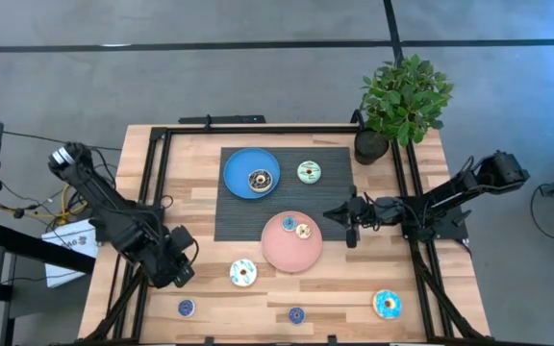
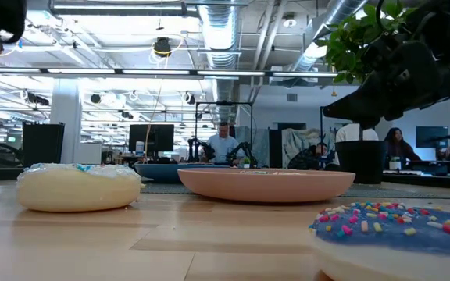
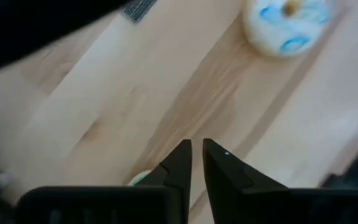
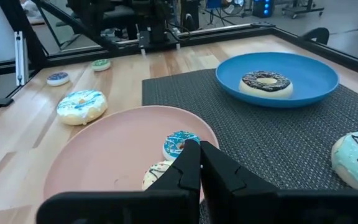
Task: Pick & Place donuts
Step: Put the small green donut on the pink plate
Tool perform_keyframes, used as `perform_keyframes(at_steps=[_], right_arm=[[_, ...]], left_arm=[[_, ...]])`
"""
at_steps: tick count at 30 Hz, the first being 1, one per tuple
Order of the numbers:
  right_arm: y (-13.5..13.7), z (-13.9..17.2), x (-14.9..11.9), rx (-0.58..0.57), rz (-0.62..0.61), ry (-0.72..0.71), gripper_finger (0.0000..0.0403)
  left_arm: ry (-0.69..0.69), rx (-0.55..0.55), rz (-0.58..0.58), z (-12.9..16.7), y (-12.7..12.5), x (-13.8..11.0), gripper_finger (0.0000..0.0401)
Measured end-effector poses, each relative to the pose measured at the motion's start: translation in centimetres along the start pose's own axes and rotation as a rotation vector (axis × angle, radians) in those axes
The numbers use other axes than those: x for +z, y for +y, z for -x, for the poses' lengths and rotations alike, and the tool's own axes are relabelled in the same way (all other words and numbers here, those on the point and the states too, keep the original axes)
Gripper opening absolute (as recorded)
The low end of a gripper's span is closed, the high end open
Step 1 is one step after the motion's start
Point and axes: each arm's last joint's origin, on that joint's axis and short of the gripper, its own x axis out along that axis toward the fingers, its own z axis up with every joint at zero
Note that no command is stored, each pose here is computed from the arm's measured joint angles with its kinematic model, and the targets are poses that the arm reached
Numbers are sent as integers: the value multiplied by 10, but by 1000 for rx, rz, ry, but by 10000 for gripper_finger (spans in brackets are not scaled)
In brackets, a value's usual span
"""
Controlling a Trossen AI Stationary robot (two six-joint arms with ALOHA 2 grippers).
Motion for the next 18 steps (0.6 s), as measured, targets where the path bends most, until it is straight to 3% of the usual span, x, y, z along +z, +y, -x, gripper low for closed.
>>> perform_keyframes(at_steps=[6,13,18], right_arm=[[0,0,-1,0,-19,6,0],[0,0,-1,0,-20,8,0],[0,0,-1,0,-45,9,0]], left_arm=[[92,141,-21,-19,-2,-8,108],[214,247,-202,-45,-8,-23,218],[302,297,-278,-57,-9,-32,267]])
